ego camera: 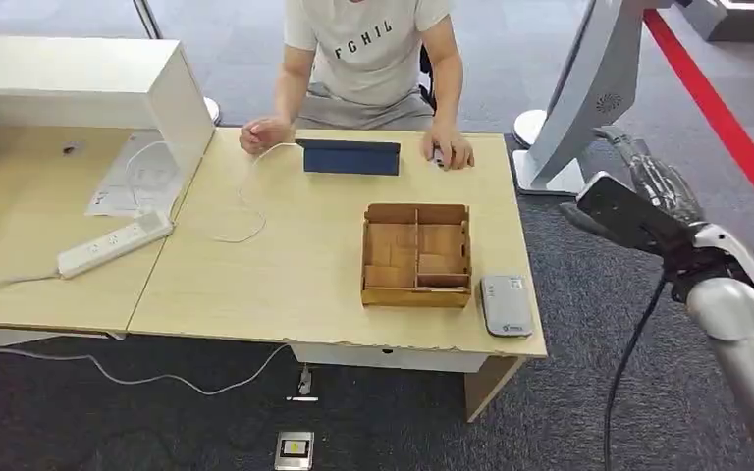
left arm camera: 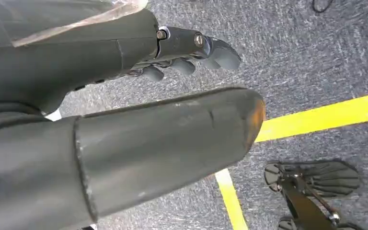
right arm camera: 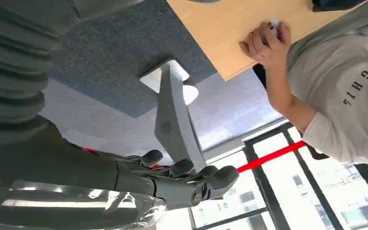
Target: Pass the card to the sensor for recognition and then transmit it.
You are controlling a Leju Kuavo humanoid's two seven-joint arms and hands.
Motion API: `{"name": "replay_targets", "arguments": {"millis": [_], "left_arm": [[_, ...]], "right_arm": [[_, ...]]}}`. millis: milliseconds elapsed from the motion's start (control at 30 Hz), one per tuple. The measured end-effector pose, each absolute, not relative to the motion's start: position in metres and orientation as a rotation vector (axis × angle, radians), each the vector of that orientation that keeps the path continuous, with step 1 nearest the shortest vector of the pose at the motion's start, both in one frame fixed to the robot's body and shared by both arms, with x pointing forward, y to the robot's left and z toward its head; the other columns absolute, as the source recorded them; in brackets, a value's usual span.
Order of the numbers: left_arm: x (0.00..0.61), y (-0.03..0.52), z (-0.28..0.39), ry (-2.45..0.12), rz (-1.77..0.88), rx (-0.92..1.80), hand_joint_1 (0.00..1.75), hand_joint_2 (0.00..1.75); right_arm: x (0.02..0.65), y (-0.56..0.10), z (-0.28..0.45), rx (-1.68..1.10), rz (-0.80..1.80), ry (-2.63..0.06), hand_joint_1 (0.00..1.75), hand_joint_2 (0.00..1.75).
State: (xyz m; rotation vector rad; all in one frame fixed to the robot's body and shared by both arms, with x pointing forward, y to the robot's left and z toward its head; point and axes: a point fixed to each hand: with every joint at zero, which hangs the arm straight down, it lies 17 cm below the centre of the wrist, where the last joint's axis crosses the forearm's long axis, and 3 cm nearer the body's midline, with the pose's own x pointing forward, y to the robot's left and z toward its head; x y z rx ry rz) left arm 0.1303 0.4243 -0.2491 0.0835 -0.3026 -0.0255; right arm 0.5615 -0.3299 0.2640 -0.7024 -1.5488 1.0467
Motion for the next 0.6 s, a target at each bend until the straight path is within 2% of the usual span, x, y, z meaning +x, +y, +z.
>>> {"name": "replay_targets", "arguments": {"millis": [600], "left_arm": [[0.135, 0.427, -0.248, -0.313, -0.010, 0.097, 0.00, 0.00]], "right_arm": [[0.492, -0.258, 0.242, -0.781, 1.213, -1.546, 0.00, 1.75]]}}
